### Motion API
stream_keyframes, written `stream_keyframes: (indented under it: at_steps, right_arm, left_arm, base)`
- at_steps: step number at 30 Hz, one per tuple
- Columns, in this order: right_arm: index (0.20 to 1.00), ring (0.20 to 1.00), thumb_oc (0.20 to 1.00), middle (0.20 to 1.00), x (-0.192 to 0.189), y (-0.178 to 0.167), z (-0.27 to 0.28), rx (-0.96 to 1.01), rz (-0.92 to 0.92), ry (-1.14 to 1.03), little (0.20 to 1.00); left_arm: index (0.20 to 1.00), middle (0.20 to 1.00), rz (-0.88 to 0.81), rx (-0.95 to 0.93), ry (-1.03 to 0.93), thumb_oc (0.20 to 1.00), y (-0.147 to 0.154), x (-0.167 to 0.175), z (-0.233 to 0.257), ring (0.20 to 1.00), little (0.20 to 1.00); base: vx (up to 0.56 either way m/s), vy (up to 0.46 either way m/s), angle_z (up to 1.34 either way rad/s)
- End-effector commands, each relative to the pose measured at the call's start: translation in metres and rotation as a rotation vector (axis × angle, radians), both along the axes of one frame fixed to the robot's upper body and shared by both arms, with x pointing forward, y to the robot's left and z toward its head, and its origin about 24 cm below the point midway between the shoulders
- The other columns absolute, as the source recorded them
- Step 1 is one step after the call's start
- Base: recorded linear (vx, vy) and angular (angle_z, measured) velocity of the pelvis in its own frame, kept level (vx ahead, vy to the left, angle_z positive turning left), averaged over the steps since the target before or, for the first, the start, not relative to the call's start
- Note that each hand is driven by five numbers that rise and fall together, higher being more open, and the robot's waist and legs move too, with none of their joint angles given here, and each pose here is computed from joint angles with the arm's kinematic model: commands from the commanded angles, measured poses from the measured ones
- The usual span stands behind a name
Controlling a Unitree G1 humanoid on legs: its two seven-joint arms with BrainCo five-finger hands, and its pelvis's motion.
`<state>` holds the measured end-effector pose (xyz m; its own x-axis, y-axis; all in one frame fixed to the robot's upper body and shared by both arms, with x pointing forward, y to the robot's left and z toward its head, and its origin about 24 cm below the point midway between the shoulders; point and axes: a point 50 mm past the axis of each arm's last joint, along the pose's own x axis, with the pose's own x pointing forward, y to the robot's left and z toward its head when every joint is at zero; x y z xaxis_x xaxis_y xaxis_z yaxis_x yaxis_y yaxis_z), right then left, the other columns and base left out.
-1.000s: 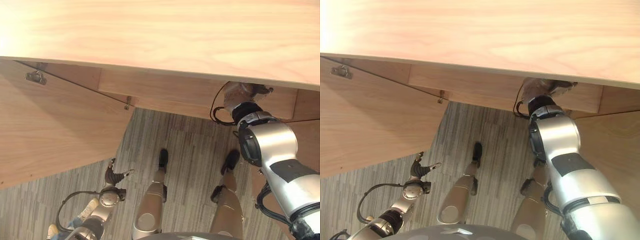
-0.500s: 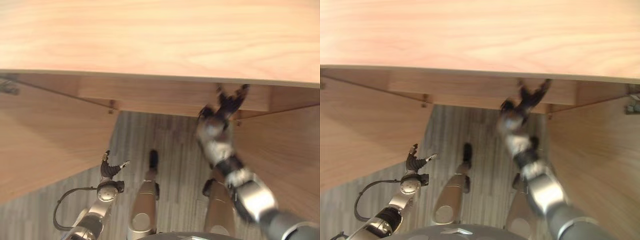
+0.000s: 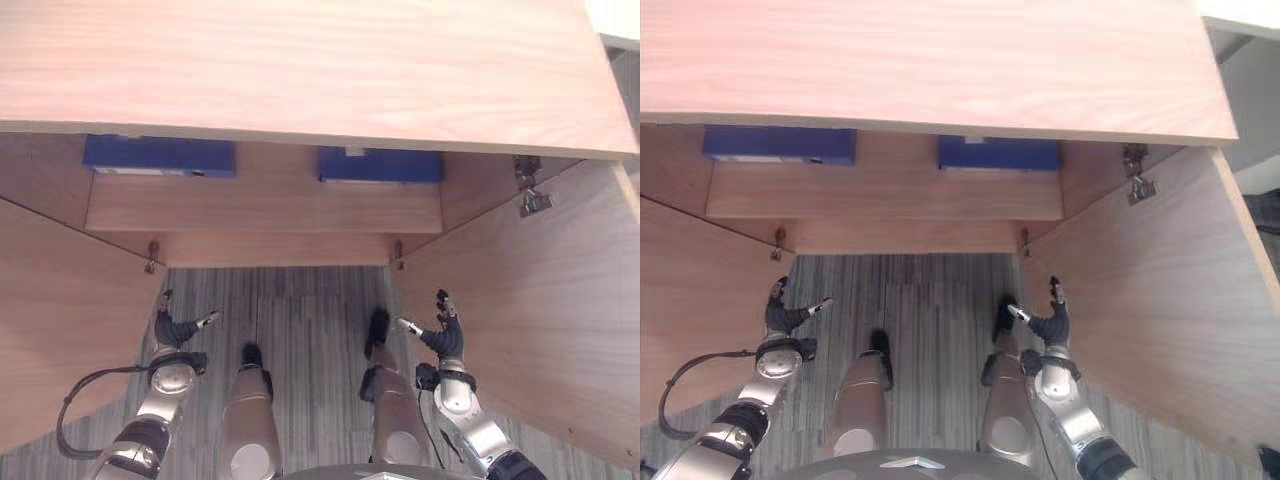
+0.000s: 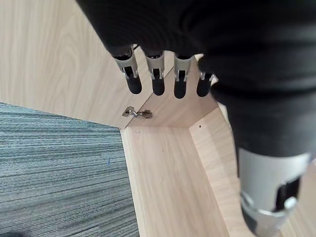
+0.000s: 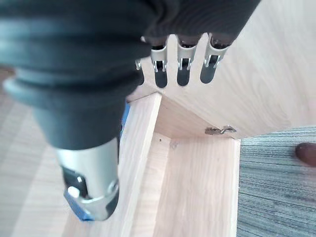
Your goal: Put the empty folder in the office cabinet
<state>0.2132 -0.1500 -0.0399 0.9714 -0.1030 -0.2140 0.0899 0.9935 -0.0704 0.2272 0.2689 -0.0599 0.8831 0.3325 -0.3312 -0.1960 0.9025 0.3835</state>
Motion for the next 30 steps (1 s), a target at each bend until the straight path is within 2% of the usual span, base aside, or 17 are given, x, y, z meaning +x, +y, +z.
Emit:
stream_keyframes:
  at_steps: [1,6,9,12,17,18,19,20,23,30]
  right_arm:
    - [1.0,1.0,1.0,1.0,0.039,-0.004,0.043,0.034,0.199,-0.162,1.0]
    - [1.0,1.0,1.0,1.0,0.023,-0.019,0.034,0.059,0.238,-0.09,1.0]
    - [1.0,1.0,1.0,1.0,0.018,-0.026,0.031,0.06,0.232,-0.067,1.0]
    - [1.0,1.0,1.0,1.0,-0.004,-0.039,0.025,0.102,0.188,-0.016,1.0]
    - [1.0,1.0,1.0,1.0,-0.009,-0.042,0.024,0.121,0.168,-0.011,1.0]
    - [1.0,1.0,1.0,1.0,-0.018,-0.053,0.025,0.115,0.112,-0.015,1.0]
    - [1.0,1.0,1.0,1.0,-0.018,-0.053,0.025,0.115,0.112,-0.015,1.0]
    - [1.0,1.0,1.0,1.0,-0.031,-0.065,0.027,0.127,0.003,-0.032,1.0]
    - [1.0,1.0,1.0,1.0,-0.041,-0.078,0.029,0.073,-0.133,-0.05,1.0]
    - [1.0,1.0,1.0,1.0,-0.04,-0.1,0.041,-0.153,-0.321,-0.135,1.0]
  left_arm:
    - [1.0,1.0,-0.072,0.022,-0.045,1.0,0.012,0.003,0.014,1.0,1.0]
    - [1.0,1.0,-0.081,0.012,-0.021,1.0,0.022,0.001,0.015,1.0,1.0]
    - [1.0,1.0,-0.091,0.008,-0.007,1.0,0.024,-0.002,0.014,1.0,1.0]
    - [1.0,1.0,-0.077,-0.026,0.036,1.0,0.028,-0.017,0.005,1.0,1.0]
    - [1.0,1.0,-0.075,-0.03,0.046,1.0,0.029,-0.02,0.003,1.0,1.0]
    - [1.0,1.0,-0.045,-0.066,0.073,1.0,0.029,-0.034,-0.005,1.0,1.0]
    - [1.0,1.0,-0.045,-0.066,0.073,1.0,0.029,-0.034,-0.005,1.0,1.0]
    - [1.0,1.0,0.028,-0.096,0.131,1.0,0.038,-0.061,-0.016,1.0,1.0]
    - [1.0,1.0,0.108,-0.104,0.235,1.0,0.047,-0.096,-0.032,1.0,1.0]
    - [1.0,1.0,0.189,-0.132,0.325,1.0,0.04,-0.125,-0.051,1.0,1.0]
  base:
    - [-0.05,0.09,-0.13]
    - [-0.03,0.093,-0.02]
    - [0.02,0.086,0.11]
    - [0.06,0.137,-0.19]
    - [-0.03,0.118,-0.29]
    - [-0.1,0.227,-0.9]
    - [-0.27,0.371,-0.87]
    - [-0.2,0.166,-1.11]
    - [-0.16,0.08,-1.85]
    - [-0.05,-0.08,-0.37]
